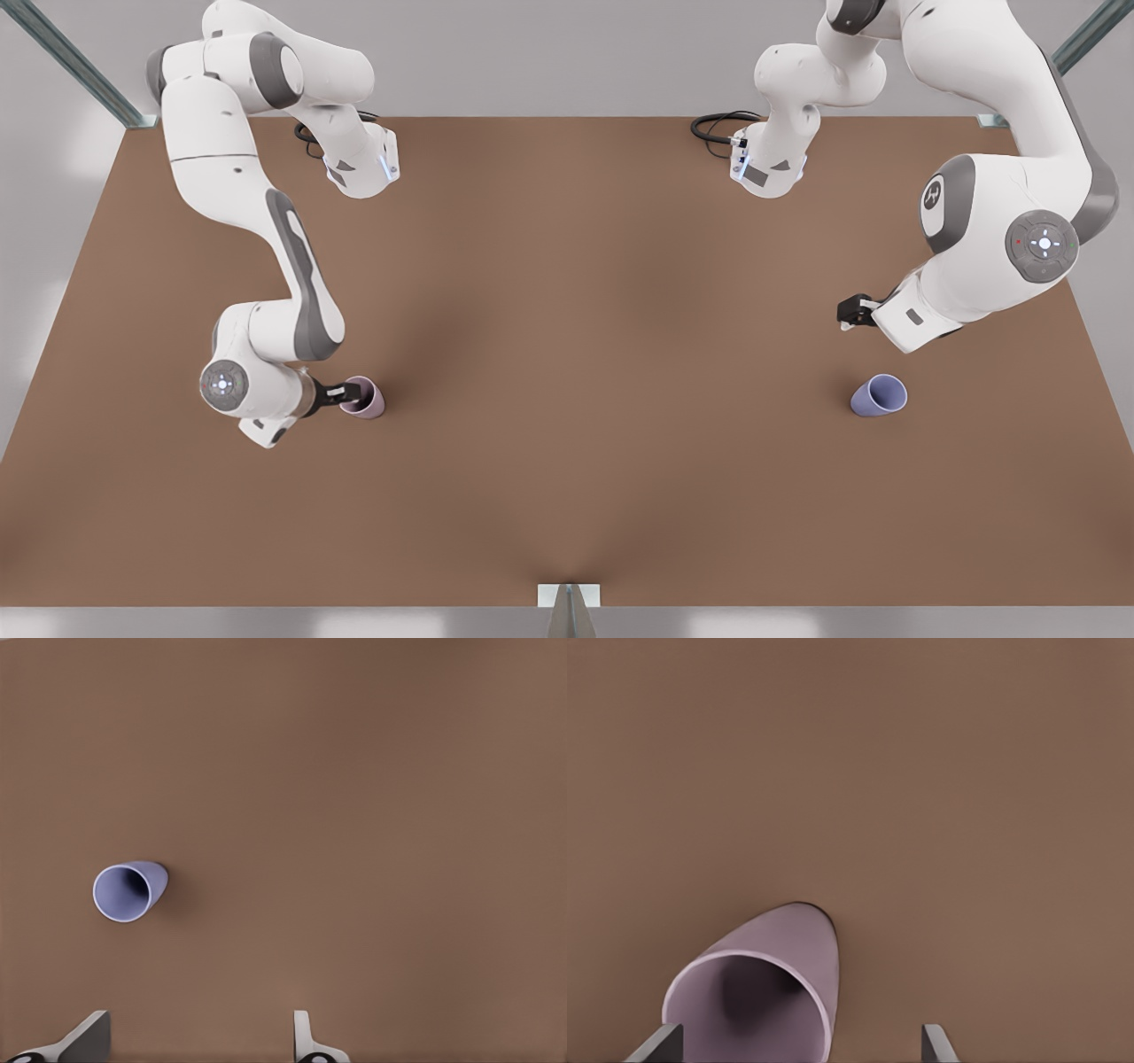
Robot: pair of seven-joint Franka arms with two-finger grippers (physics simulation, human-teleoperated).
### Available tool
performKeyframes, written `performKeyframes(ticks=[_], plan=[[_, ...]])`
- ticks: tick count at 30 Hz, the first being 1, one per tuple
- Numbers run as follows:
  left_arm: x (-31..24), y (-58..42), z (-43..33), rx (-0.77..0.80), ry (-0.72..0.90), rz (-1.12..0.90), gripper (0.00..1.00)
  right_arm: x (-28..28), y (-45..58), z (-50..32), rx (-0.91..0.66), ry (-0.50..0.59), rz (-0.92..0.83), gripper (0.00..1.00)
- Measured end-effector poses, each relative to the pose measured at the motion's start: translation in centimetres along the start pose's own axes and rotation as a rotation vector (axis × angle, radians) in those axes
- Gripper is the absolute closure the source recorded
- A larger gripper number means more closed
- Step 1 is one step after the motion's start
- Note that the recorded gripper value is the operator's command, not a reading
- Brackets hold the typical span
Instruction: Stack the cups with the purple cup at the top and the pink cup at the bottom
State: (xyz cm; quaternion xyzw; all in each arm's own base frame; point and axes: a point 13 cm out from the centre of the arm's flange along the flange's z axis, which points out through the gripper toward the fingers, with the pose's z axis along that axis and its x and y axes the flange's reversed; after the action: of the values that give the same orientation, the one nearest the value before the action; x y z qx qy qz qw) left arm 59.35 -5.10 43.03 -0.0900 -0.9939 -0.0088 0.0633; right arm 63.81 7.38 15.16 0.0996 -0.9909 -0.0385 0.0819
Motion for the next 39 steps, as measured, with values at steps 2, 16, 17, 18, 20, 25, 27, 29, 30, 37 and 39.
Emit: performKeyframes(ticks=[2, 16, 17, 18, 20, 25, 27, 29, 30, 37, 39], plan=[[0.0, 0.0, 0.0, 0.0, 0.001, 0.001, 0.0, -0.3, -0.2, 0.6, 0.003, -0.017, 0.0, 0.0], [0.0, 0.4, 0.2, 0.0, 0.006, -0.003, 0.0, -0.6, -1.2, 4.3, 0.012, -0.079, -0.013, 0.39], [0.1, 0.4, 0.2, 0.0, 0.006, -0.002, 0.0, -0.4, -1.2, 4.6, 0.012, -0.076, -0.015, 0.4], [0.1, 0.4, 0.2, 0.0, 0.006, -0.002, 0.0, -0.2, -1.1, 4.9, 0.011, -0.073, -0.018, 0.44], [0.1, 0.4, 0.2, 0.0, 0.006, -0.002, 0.0, 0.0, -0.9, 5.2, 0.012, -0.071, -0.025, 0.56], [0.1, 0.4, 0.2, 0.0, 0.007, -0.001, 0.0, -0.3, -0.8, 4.9, 0.012, -0.083, -0.035, 0.79], [0.1, 0.4, 0.3, 0.0, 0.008, -0.001, 0.0, -0.5, -0.8, 4.7, 0.012, -0.089, -0.039, 0.79], [0.1, 0.4, 0.5, 0.0, 0.012, -0.001, 0.0, -0.7, -0.5, 4.4, 0.012, -0.095, -0.046, 0.79], [0.0, 0.5, 0.6, 0.001, 0.015, -0.001, 0.0, -1.1, -0.3, 3.9, 0.013, -0.106, -0.05, 0.79], [-0.1, 4.0, 1.5, -0.016, 0.023, -0.057, 0.0, -5.1, 18.3, -1.7, 0.017, -0.188, -0.198, 0.79], [-0.5, 6.4, 3.1, -0.034, 0.039, -0.093, 0.0, -7.3, 26.7, -2.3, -0.003, -0.216, -0.221, 0.79]])
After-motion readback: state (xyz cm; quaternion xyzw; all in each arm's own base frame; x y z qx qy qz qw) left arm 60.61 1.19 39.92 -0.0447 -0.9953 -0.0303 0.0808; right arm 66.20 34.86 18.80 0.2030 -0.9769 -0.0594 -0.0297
